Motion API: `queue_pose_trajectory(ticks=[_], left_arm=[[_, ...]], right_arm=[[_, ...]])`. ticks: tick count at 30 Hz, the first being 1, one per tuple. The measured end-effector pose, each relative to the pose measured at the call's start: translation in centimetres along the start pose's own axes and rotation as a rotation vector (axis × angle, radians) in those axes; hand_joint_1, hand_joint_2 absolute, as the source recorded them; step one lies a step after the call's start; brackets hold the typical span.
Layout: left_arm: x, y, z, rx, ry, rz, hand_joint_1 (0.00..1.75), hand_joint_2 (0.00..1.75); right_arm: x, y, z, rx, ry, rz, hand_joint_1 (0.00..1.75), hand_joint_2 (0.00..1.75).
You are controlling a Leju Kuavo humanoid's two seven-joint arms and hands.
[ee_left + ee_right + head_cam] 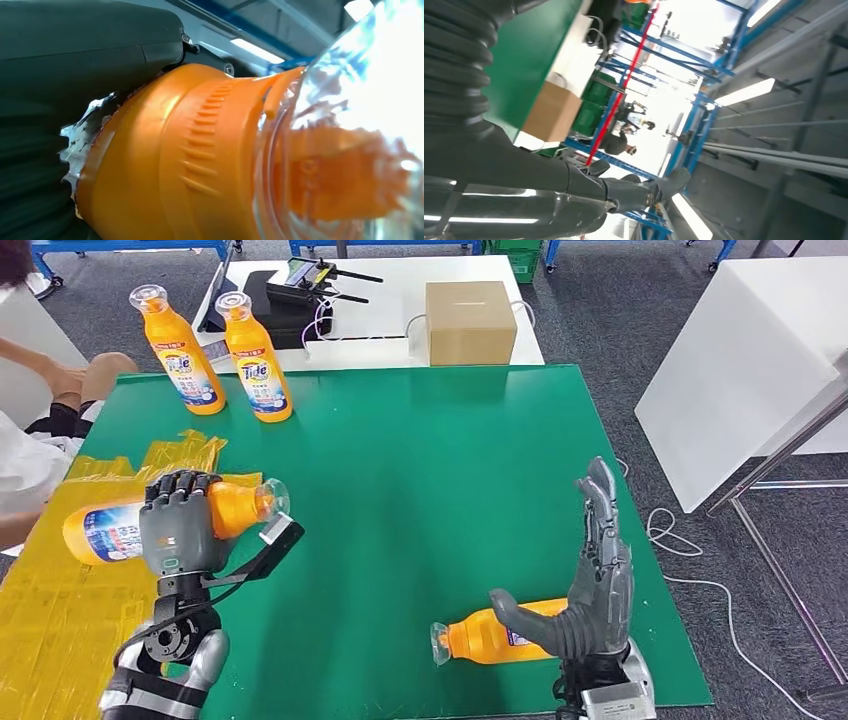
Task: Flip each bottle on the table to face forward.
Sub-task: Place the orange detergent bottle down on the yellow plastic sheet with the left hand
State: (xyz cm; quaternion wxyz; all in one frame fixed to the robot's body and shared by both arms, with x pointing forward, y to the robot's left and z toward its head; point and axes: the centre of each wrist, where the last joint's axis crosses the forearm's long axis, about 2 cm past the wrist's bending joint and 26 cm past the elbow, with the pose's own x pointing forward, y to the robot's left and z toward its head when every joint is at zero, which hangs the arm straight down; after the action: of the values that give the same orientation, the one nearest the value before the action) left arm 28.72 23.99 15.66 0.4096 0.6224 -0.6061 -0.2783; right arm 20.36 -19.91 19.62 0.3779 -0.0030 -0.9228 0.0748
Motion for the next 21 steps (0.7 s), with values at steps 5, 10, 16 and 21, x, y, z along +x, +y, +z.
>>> queue_pose_trajectory(ticks=[5, 10, 16, 21], left_arm=[[-1.5, -2.5, -0.1, -0.100, -0.015, -0.118, 1.75, 1.75], [-2.8, -4.3, 0.1, -0.163, -0.029, -0.184, 1.75, 1.75], [-3.8, -5.5, 0.2, -0.225, -0.042, -0.223, 1.75, 1.75], [-5.9, -6.7, -0.6, -0.270, 0.027, -0.240, 1.75, 1.75]], right_arm=[[-0.5, -2.2, 0.8, 0.025, 0.035, 0.087, 0.00, 1.75], [-0.6, -3.6, 1.3, 0.030, 0.054, 0.138, 0.00, 1.75], [-0.7, -4.2, 1.4, 0.029, 0.057, 0.162, 0.00, 1.75], [-0.6, -4.8, 1.5, 0.012, 0.059, 0.174, 0.00, 1.75]])
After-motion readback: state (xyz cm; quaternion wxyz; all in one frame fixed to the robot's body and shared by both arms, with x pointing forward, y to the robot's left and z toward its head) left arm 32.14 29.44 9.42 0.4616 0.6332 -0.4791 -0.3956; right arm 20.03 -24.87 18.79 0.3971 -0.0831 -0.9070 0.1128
